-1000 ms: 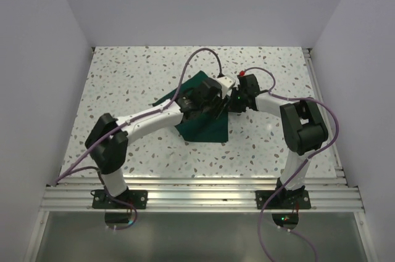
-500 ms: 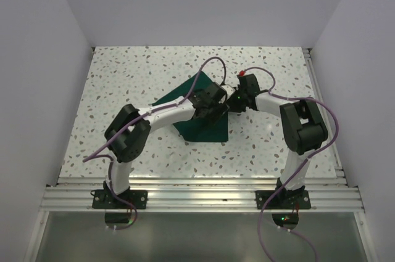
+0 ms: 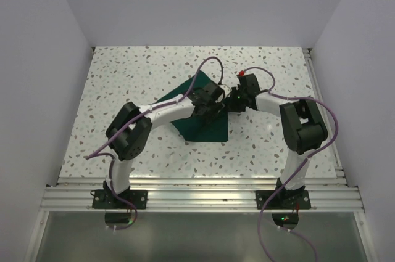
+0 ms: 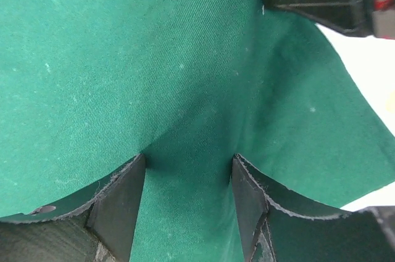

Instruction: Prepare the surgical pack

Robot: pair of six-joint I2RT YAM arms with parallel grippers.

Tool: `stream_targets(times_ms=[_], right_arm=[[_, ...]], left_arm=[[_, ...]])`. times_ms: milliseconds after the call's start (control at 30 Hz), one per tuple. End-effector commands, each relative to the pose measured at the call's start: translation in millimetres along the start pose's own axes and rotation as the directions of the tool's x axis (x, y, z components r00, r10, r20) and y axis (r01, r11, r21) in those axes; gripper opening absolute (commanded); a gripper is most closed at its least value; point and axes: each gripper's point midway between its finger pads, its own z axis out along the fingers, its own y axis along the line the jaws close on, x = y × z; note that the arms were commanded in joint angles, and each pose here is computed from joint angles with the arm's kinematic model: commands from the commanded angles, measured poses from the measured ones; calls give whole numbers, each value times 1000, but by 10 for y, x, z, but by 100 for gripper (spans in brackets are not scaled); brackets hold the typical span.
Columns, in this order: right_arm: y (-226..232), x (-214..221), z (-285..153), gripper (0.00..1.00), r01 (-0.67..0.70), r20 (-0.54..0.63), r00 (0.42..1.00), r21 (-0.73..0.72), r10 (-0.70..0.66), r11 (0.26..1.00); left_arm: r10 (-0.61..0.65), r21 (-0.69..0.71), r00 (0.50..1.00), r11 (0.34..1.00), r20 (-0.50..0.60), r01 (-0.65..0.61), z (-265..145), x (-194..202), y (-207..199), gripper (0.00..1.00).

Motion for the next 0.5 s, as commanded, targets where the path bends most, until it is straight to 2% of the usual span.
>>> stream_targets(times_ms=[0,167,333,467], right_arm=[[-31,13,59,15,2,-13,1000,11,-2,1000],[-38,20,57,15,2,-14,1000,13,-2,1000],[-36,15,61,15,0,-15,1000,14,0,1000],[-34,10,65,15,2,-14,1000,13,-2,1000]], left_arm=[[8,15,1000,1000,-30,-7,57,23,16,61],[1,44,998,999,-67,2,178,100,-5,60],[-2,59,998,998,-58,6,170,93,-31,50],[-9,50,1000,999,-25,10,80,9,-12,54]])
